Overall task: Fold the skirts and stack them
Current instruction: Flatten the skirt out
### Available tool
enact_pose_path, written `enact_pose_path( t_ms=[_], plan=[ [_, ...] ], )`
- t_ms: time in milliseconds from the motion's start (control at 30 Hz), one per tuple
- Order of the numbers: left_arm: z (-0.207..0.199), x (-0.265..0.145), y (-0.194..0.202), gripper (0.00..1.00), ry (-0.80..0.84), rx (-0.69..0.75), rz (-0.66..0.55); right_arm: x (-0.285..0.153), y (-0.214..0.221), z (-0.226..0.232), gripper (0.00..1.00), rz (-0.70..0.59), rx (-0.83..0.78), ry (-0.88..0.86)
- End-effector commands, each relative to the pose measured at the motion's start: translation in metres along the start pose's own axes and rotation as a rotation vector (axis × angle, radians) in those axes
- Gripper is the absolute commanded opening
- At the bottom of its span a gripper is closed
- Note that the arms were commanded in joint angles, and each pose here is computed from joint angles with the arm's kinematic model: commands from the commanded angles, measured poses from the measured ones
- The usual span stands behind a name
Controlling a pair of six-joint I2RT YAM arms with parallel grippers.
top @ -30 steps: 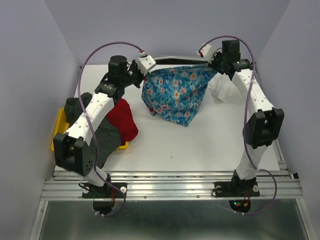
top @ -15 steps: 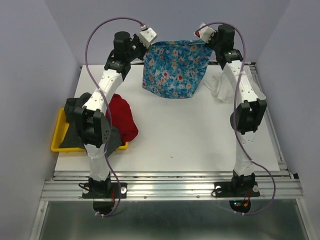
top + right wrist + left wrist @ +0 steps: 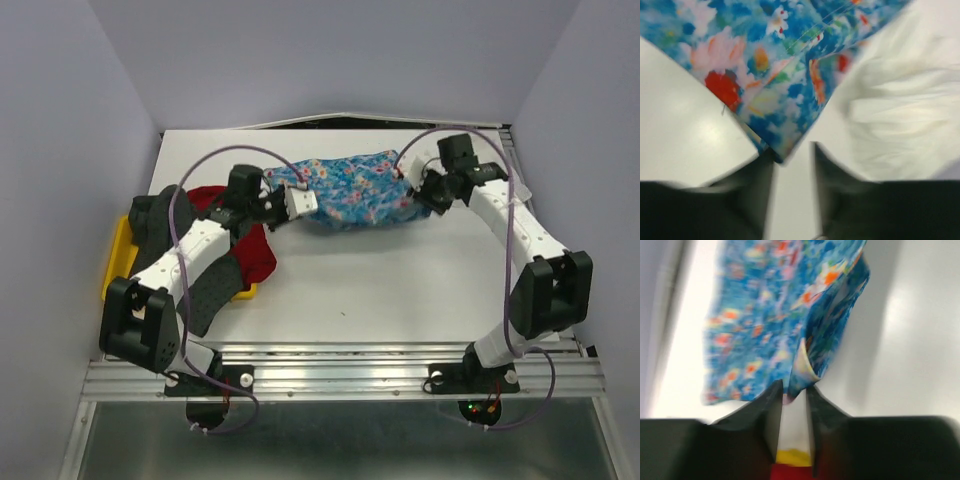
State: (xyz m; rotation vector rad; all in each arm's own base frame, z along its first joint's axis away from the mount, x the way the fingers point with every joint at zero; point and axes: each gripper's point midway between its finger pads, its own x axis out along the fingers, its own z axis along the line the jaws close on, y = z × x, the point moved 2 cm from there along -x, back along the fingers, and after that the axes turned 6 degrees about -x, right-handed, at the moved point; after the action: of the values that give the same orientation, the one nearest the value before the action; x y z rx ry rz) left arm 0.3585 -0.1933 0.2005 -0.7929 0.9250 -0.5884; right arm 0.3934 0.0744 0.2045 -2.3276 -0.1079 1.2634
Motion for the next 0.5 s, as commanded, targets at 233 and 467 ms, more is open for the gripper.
enact_pose_path(
  t_ms=[233,467],
  plan=[
    [-0.106,-0.035,-0.003,0.78,0.234,0.021,0.013,-0.061,-0.02,0.102,1.0,-0.128,0.105,-0.35],
    [-0.078,-0.013,-0.01,0.7,0.109,-0.258,0.068,0.013,0.003,0.083,0.72,0.036,0.464,-0.377]
  ],
)
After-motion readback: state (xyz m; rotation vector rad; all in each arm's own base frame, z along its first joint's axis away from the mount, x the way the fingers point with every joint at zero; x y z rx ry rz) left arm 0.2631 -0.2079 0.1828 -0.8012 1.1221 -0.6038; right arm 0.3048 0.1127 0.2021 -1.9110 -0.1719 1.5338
